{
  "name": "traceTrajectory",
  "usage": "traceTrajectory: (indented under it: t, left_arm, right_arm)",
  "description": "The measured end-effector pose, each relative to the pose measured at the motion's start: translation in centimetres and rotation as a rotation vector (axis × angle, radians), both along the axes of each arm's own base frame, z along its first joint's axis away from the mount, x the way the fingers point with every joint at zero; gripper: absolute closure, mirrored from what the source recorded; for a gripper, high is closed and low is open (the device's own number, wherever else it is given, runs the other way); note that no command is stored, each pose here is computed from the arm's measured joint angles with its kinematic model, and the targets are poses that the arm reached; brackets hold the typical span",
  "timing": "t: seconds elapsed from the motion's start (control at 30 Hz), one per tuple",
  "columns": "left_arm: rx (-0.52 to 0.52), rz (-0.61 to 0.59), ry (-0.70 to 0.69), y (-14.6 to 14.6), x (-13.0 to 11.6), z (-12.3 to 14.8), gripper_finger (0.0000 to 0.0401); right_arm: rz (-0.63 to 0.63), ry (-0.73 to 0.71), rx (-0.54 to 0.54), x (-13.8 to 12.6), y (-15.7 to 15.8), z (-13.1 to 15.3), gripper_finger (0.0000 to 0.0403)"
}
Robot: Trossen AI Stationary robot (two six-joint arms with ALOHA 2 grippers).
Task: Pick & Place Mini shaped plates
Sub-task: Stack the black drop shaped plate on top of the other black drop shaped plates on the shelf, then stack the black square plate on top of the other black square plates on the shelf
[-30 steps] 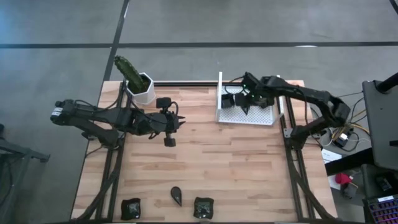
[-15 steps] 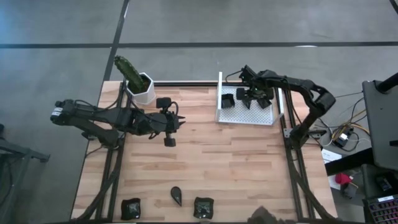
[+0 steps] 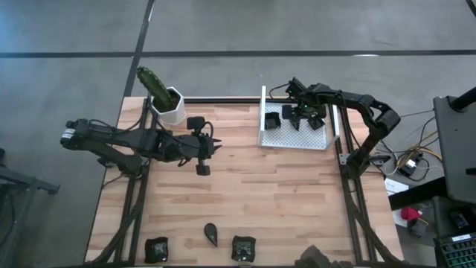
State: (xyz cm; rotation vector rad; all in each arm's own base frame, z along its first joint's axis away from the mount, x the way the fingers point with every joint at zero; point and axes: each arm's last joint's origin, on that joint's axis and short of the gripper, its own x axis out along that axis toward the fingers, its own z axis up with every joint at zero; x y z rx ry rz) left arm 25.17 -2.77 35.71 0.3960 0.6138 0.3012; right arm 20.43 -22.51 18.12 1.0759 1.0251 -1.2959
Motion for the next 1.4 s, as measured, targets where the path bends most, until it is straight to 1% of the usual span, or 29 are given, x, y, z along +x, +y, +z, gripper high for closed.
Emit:
traceTrajectory:
  t: [0.1,0.4,0.53,0.6,0.73,0.83,0.87,0.93,1.0,1.1,1.17,1.3,1.4]
  left_arm:
    - [0.0,0.0,0.0,0.0,0.0,0.0,0.0339]
    - [0.001,0.0,0.003,0.0,0.0,0.0,0.0339]
    - [-0.013,0.017,0.017,0.1,-0.1,-0.2,0.0339]
    - [-0.037,0.051,0.039,0.2,-0.4,-0.5,0.0339]
    - [-0.105,0.155,0.095,0.9,-1.0,-1.2,0.0339]
    - [-0.135,0.233,0.142,1.4,-1.6,-2.0,0.0339]
    - [-0.143,0.256,0.157,1.6,-1.7,-2.4,0.0339]
    - [-0.165,0.295,0.188,1.9,-1.8,-3.8,0.0339]
    - [-0.223,0.355,0.206,2.4,-2.0,-5.4,0.0339]
    - [-0.396,0.511,0.202,3.5,-2.4,-7.7,0.0339]
    - [-0.486,0.625,0.197,4.4,-2.8,-9.2,0.0339]
    - [-0.586,0.839,0.146,6.3,-3.6,-10.9,0.0339]
    - [-0.645,0.966,0.115,7.8,-4.2,-11.7,0.0339]
  right_arm:
    - [0.001,-0.004,0.0,0.0,0.0,0.0,0.0381]
    - [0.0,-0.014,-0.019,0.1,-0.1,0.2,0.0315]
    - [0.033,-0.039,-0.04,0.0,0.1,1.3,0.0305]
    - [0.084,-0.084,-0.042,0.0,0.2,2.4,0.0309]
    - [0.205,-0.191,-0.082,0.3,1.3,5.4,0.0345]
    - [0.288,-0.233,-0.144,0.7,2.8,7.5,0.0383]
    - [0.311,-0.251,-0.167,0.7,3.4,8.3,0.0388]
    - [0.356,-0.288,-0.206,0.9,4.6,9.6,0.039]
    - [0.402,-0.325,-0.247,1.0,5.9,10.9,0.039]
    - [0.467,-0.38,-0.292,0.8,8.0,12.6,0.039]
    - [0.506,-0.418,-0.317,0.6,9.4,13.6,0.039]
    - [0.557,-0.465,-0.382,0.0,11.7,15.3,0.039]
    - [0.593,-0.505,-0.413,-0.5,13.1,16.3,0.039]
